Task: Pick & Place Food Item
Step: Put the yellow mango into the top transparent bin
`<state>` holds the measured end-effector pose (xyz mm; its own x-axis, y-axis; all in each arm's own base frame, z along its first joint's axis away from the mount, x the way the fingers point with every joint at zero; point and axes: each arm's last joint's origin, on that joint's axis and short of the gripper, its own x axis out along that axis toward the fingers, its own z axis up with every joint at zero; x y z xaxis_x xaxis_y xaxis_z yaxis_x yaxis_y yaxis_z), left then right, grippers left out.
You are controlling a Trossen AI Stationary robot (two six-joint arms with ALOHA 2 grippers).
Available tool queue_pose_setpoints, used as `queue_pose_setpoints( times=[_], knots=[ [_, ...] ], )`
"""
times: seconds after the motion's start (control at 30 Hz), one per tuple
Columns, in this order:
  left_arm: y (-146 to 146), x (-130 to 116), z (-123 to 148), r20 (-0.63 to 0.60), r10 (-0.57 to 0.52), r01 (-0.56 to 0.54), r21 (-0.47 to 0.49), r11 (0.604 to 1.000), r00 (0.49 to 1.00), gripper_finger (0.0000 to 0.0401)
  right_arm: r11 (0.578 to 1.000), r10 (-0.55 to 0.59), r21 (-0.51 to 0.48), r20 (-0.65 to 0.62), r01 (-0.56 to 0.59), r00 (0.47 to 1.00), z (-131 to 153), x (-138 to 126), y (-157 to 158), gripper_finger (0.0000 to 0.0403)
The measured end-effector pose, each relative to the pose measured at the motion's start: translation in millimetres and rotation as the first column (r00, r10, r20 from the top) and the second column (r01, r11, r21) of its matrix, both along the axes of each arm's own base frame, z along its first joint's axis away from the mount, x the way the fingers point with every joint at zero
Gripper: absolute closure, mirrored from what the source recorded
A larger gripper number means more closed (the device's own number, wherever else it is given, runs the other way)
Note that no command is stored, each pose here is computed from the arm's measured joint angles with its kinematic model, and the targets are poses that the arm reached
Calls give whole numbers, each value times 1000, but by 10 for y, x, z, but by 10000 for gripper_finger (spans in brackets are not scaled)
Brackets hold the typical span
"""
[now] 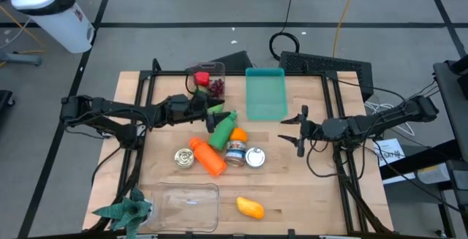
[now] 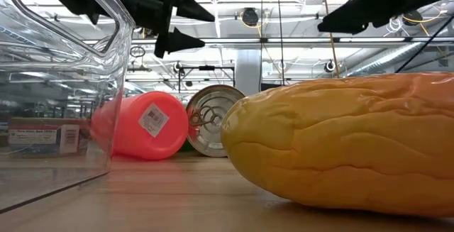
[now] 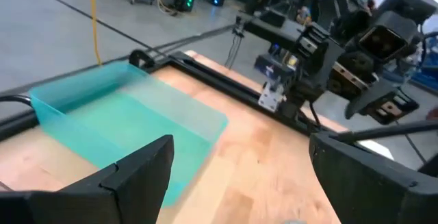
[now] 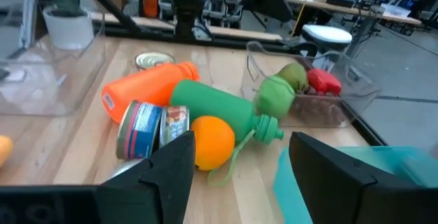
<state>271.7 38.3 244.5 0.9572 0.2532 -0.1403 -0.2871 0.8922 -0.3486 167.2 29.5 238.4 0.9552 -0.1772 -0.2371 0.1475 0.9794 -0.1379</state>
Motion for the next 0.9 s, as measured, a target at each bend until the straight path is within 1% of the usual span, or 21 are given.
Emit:
queue_pose_setpoints(
  times=[0.07,0.1,0.2,0.27,0.4,0.47,0.53,0.63,0.73,0.83,0.9],
  knots=[
    [-22,2,-9,-10,-9,9,2,1000,1000,53,1000,6,14,-10,-6,1000,-39,63,18,172],
    [-33,3,-10,-11,-12,12,2,1000,1000,53,999,27,36,-13,-27,1000,-56,94,33,167],
    [-53,5,-13,-15,-19,19,4,1000,1000,50,982,144,118,18,-145,989,-87,211,100,151],
    [-59,6,-13,-15,-22,22,5,1000,1000,50,958,232,160,51,-238,971,-107,298,152,137],
    [-54,4,-17,-20,-3,3,9,1000,1000,50,882,398,231,100,-410,912,-166,439,246,108],
    [-46,-1,-31,-36,27,-27,14,1000,999,50,846,450,274,93,-458,888,-175,503,304,98],
    [-38,-8,-52,-59,58,-57,17,998,997,50,829,471,300,77,-471,879,-147,568,386,92],
    [-29,-13,-61,-65,92,-92,12,996,994,50,808,515,308,46,-503,856,-63,670,580,90],
    [-26,-13,-60,-59,103,-104,-5,995,993,50,818,522,275,18,-506,853,-19,775,851,92],
    [-34,-12,-61,-59,100,-101,-10,995,993,50,847,503,219,-35,-484,864,-58,870,1129,94],
    [-54,-10,-62,-55,88,-90,-30,996,995,50,863,485,201,-69,-464,872,-102,956,1293,94]
  ],
)
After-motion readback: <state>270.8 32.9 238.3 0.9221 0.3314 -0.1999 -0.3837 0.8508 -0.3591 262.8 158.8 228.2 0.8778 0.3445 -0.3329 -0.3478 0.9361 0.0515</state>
